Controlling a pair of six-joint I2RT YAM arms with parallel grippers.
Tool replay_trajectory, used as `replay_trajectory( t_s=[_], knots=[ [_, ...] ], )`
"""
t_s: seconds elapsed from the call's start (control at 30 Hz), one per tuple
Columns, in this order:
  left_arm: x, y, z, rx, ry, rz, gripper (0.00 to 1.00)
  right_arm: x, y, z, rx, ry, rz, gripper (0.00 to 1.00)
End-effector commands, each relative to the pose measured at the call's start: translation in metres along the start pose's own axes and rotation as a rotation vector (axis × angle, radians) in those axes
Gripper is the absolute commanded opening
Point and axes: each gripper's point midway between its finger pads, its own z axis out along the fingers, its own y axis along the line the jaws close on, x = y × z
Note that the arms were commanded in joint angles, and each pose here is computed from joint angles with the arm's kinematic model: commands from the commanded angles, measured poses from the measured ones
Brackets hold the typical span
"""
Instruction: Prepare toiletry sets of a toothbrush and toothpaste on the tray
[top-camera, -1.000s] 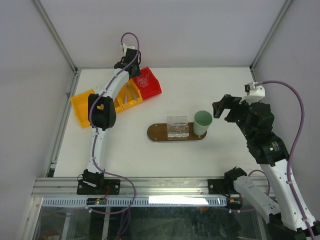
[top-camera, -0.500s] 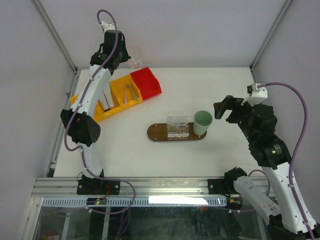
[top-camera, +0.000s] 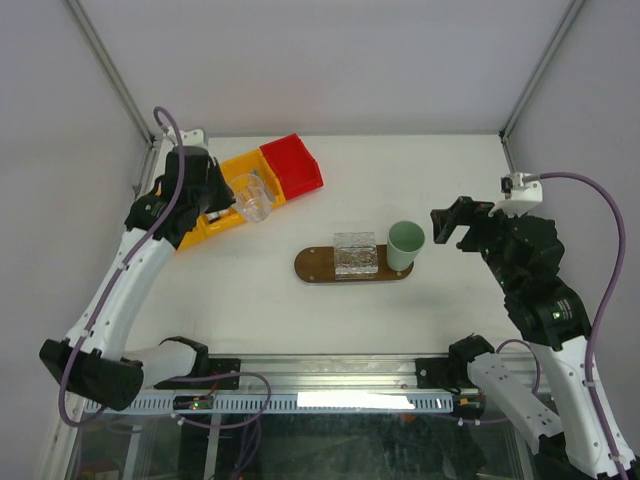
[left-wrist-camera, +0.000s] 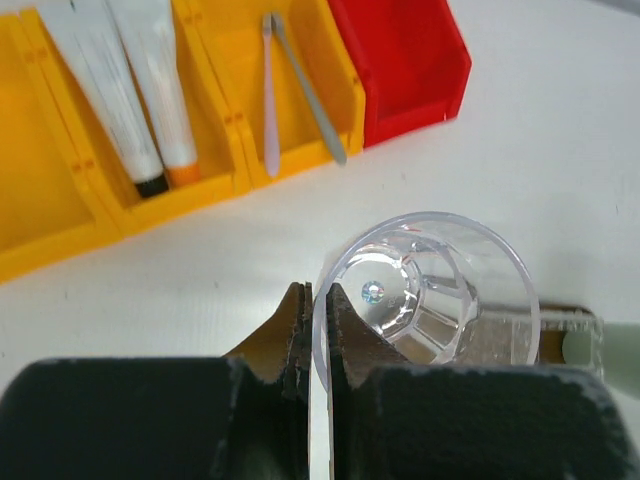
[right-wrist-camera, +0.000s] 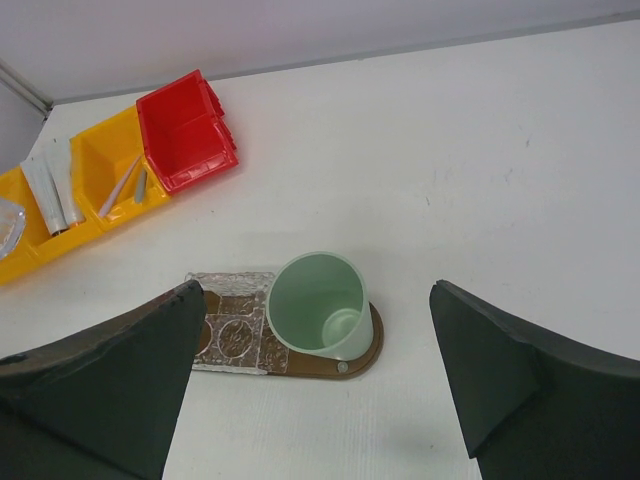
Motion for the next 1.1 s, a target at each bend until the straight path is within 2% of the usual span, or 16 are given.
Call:
replay_trajectory(
  t_s=[0.0,0.1,0.33,1.07],
  knots=[
    [0.018,-0.007,-0.041,0.112,-0.012,-0.087,0.0,-0.017,0.002,-0.011,-0.013,-0.051,-0.011,0.99],
    [0.04,-0.007,-0.056,0.148,0.026,-0.114,0.0,-0.016,0.0,-0.012,-0.004,-0.055,-0.01,0.99],
    [0.087,-0.019,-0.065,0.171,0.114,-0.115,0.0,-0.02,-0.003,-0.016,0.007,-0.072,-0.012,0.99],
    [0.151,-0.088,-0.054,0.189,0.222,-0.019,0.0,-0.022,0.0,-0.015,-0.009,-0.077,-0.013,0.99]
  ],
)
